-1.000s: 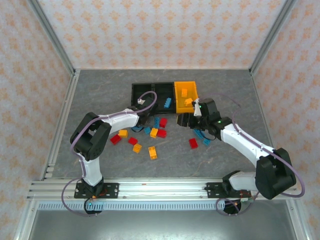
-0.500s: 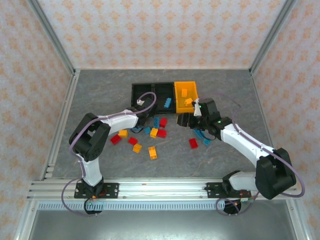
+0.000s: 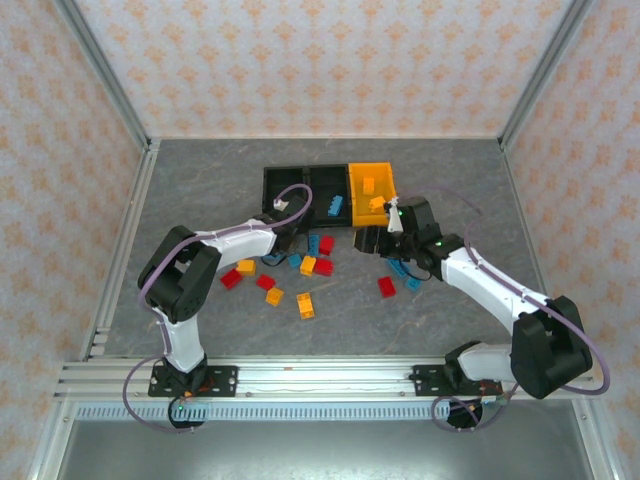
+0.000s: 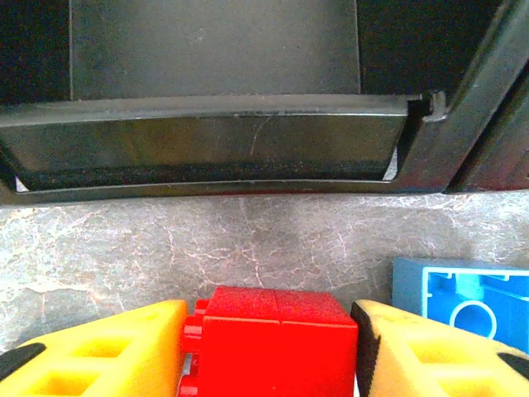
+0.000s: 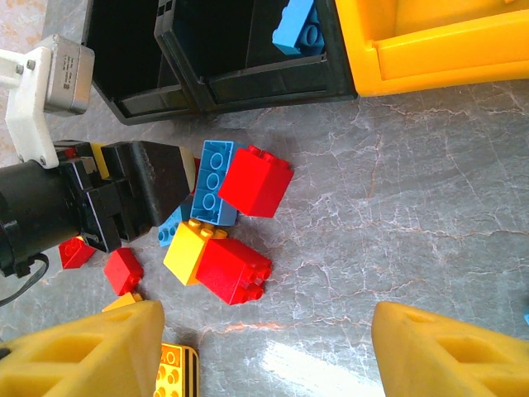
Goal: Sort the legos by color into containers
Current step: Pick up the lego from the center of the table.
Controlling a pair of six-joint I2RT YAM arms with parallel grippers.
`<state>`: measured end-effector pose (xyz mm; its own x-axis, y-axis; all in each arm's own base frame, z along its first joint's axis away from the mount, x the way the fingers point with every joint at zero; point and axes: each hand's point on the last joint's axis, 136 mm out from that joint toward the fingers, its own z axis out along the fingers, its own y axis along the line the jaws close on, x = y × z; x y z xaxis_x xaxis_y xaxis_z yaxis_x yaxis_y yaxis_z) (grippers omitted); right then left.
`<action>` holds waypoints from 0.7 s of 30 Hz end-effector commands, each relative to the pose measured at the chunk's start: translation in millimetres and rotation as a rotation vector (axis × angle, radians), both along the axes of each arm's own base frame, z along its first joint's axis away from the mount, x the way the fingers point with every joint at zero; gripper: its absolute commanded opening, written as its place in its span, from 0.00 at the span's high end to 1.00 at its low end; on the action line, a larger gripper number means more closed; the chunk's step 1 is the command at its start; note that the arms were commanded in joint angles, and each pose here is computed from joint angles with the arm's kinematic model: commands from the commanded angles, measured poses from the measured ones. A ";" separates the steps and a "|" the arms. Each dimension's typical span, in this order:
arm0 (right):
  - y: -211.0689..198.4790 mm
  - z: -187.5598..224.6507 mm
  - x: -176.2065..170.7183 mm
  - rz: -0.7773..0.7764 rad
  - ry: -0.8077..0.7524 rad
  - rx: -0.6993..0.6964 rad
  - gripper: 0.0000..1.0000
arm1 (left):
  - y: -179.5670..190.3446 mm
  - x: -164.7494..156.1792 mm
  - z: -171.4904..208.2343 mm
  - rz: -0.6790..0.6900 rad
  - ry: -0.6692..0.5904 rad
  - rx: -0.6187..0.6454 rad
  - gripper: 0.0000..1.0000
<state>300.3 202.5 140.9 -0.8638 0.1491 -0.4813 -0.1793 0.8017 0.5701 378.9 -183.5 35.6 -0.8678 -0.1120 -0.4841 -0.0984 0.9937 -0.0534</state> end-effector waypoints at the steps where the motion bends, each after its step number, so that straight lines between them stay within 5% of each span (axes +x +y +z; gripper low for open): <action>1: 0.6 10.8 1.6 -0.007 -0.041 0.011 0.33 | 5.9 -6.7 4.2 0.000 0.003 0.033 0.41; 14: -1.9 9.0 -2.3 -0.011 -0.040 0.008 0.33 | 7.1 -5.8 -3.9 0.003 0.020 0.051 0.39; 21: -3.1 8.5 -2.1 -0.015 -0.045 0.005 0.33 | 3.3 -3.8 -6.0 -0.001 0.025 0.043 0.48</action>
